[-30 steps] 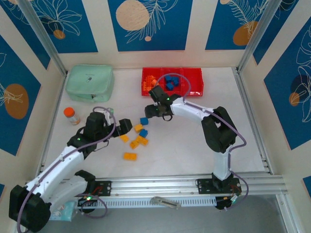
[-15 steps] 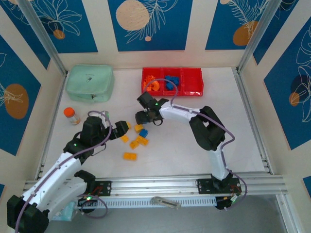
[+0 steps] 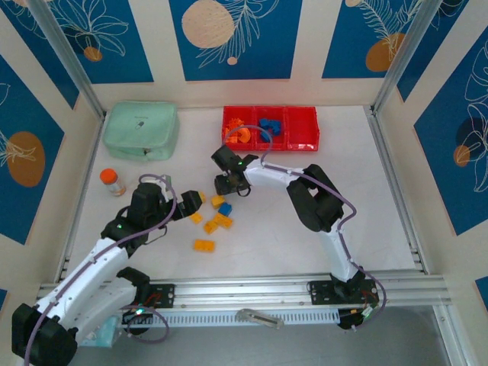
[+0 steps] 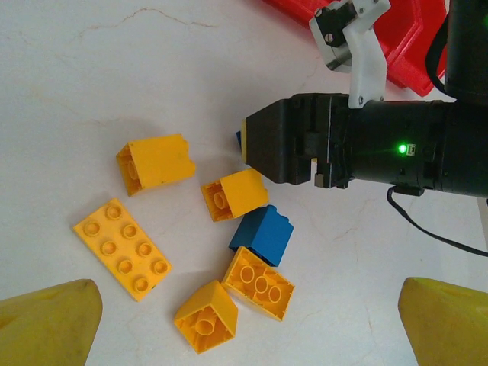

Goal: Sort the legos into containers by color
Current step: Pick up the lego from the center of the table, then place the lego in the container.

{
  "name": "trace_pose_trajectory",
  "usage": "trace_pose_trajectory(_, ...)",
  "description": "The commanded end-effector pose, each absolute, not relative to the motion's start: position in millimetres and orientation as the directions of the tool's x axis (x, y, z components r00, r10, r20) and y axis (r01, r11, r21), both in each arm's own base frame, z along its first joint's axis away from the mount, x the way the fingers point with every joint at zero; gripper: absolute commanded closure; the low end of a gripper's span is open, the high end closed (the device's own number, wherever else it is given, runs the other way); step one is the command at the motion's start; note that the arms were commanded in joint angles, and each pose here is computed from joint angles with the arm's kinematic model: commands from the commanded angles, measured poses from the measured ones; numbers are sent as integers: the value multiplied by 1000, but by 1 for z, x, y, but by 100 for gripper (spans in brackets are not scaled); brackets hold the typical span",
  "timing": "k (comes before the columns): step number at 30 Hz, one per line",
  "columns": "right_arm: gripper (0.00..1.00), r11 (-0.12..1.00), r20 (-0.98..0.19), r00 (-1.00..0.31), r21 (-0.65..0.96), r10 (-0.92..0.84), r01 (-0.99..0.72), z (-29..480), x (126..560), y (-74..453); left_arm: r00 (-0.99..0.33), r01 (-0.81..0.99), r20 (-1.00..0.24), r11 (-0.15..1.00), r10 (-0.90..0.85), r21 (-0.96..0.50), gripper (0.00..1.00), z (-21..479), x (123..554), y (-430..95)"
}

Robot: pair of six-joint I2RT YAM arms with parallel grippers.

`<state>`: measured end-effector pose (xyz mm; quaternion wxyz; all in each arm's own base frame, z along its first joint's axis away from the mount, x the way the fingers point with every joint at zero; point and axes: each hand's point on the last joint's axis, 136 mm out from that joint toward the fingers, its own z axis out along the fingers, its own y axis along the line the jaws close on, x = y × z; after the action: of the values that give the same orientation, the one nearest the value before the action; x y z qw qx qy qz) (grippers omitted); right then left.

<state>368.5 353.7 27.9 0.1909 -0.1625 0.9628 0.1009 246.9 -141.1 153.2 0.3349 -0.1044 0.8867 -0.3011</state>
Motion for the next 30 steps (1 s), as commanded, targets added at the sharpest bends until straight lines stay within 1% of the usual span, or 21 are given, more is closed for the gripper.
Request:
trace_pose_trajectory(1,56,928,-409,-873,138,-265,-346,39,369,351,-746,-2,-534,803,-398,-595,1,152,250,-136)
trace_pose_trajectory(4,62,933,-425,-869,130,-254,-336,51,371,342,-745,8,-536,799,-397,-602,1,156,251,-138)
trace_pose_trajectory(6,64,934,-447,-863,141,-236,-329,64,375,336,-746,20,-539,796,-391,-605,1,160,252,-140)
trace_pose_trajectory(12,64,948,-524,-834,139,-174,-285,105,401,304,-762,63,-534,778,-367,-625,1,169,261,-154)
trace_pose_trajectory(15,64,964,-547,-828,131,-123,-230,117,423,278,-773,83,-526,766,-354,-637,1,172,268,-163)
trace_pose_trajectory(21,64,985,-588,-808,123,-24,-119,134,480,228,-805,108,-497,745,-323,-659,1,171,285,-182)
trace_pose_trajectory(29,62,994,-629,-777,101,25,-50,130,558,195,-816,133,-493,733,-300,-667,1,172,311,-199)
trace_pose_trajectory(30,60,993,-624,-780,105,31,-45,129,565,193,-818,132,-492,735,-298,-666,1,172,314,-200)
